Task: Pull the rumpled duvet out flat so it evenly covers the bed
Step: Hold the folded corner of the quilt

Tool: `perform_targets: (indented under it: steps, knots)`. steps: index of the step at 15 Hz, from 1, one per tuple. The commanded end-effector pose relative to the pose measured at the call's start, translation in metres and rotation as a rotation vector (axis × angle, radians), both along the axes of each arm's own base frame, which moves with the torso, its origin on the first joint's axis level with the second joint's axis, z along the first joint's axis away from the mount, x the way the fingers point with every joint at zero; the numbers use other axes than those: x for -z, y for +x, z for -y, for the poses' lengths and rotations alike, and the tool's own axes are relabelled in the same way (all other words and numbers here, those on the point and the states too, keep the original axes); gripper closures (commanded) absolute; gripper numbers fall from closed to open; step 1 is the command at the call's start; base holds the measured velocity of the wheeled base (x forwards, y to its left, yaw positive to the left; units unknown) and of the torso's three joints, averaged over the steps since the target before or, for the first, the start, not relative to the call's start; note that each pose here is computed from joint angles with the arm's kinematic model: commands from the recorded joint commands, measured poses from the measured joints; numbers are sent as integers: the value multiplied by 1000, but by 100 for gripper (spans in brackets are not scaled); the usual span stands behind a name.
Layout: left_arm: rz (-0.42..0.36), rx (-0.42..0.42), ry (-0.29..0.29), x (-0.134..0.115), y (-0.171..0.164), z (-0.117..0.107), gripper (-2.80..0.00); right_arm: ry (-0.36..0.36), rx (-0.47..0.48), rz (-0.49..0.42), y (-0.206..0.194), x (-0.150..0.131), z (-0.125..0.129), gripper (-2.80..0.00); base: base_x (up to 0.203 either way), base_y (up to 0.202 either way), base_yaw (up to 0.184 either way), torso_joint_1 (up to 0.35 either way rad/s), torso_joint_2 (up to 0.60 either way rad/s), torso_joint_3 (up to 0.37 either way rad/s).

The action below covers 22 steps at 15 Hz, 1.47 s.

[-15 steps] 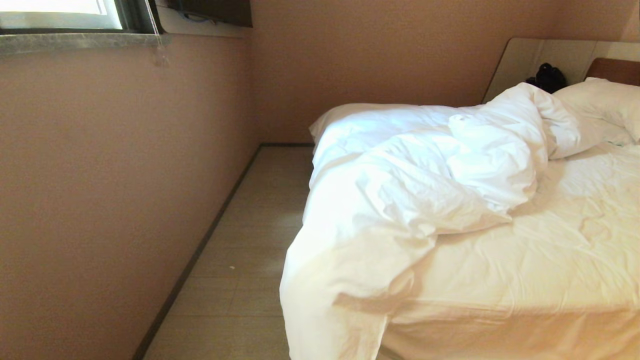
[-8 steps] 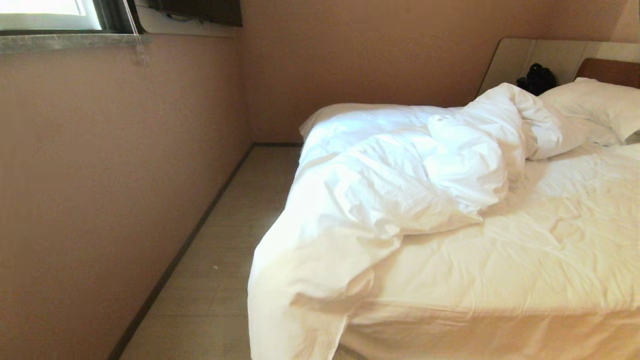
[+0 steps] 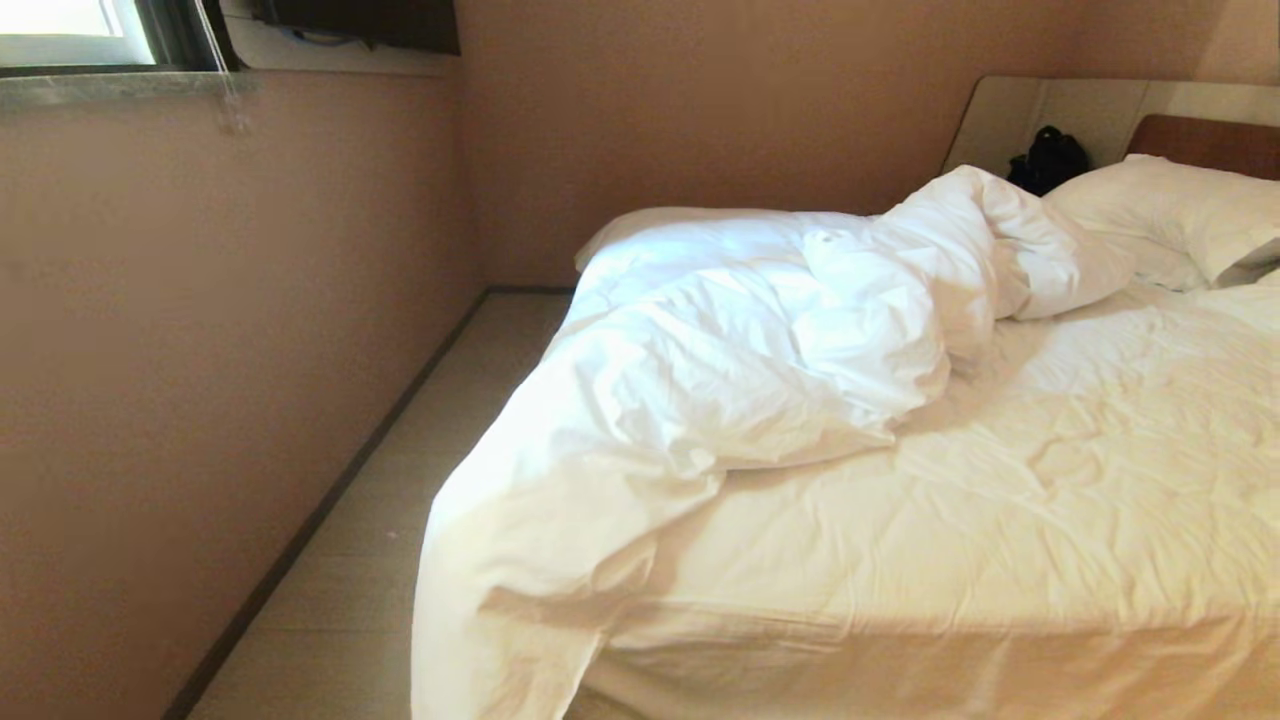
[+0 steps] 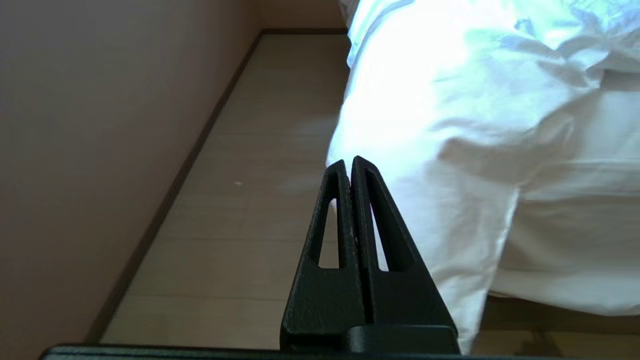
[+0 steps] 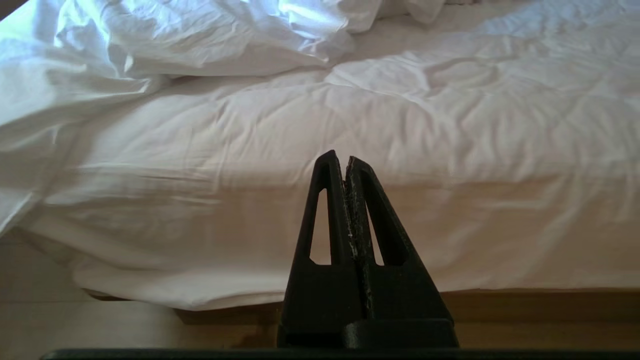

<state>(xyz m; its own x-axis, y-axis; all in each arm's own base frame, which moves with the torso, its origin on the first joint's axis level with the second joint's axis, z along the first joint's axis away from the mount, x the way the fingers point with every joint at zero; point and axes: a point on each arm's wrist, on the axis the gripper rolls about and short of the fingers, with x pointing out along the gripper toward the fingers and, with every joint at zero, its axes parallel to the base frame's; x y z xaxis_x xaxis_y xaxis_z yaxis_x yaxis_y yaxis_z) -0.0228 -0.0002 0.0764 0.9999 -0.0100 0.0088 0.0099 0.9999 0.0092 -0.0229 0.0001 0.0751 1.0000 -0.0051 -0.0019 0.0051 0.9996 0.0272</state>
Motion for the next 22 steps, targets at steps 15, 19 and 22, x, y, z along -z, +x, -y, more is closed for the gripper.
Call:
perform_targets:
  steps: [15,19,22]
  knots:
    - [-1,-1,0,0,0,0,0,0,0,-1,0,0,0,0,0,-192,-1,2,2,2]
    - [-1,-1,0,0,0,0,0,0,0,-1,0,0,0,0,0,-197,2,1,6,1]
    - [-1,-1,-1,0,0,0,0,0,0,-1,0,0,0,0,0,-194,1,2,5,4]
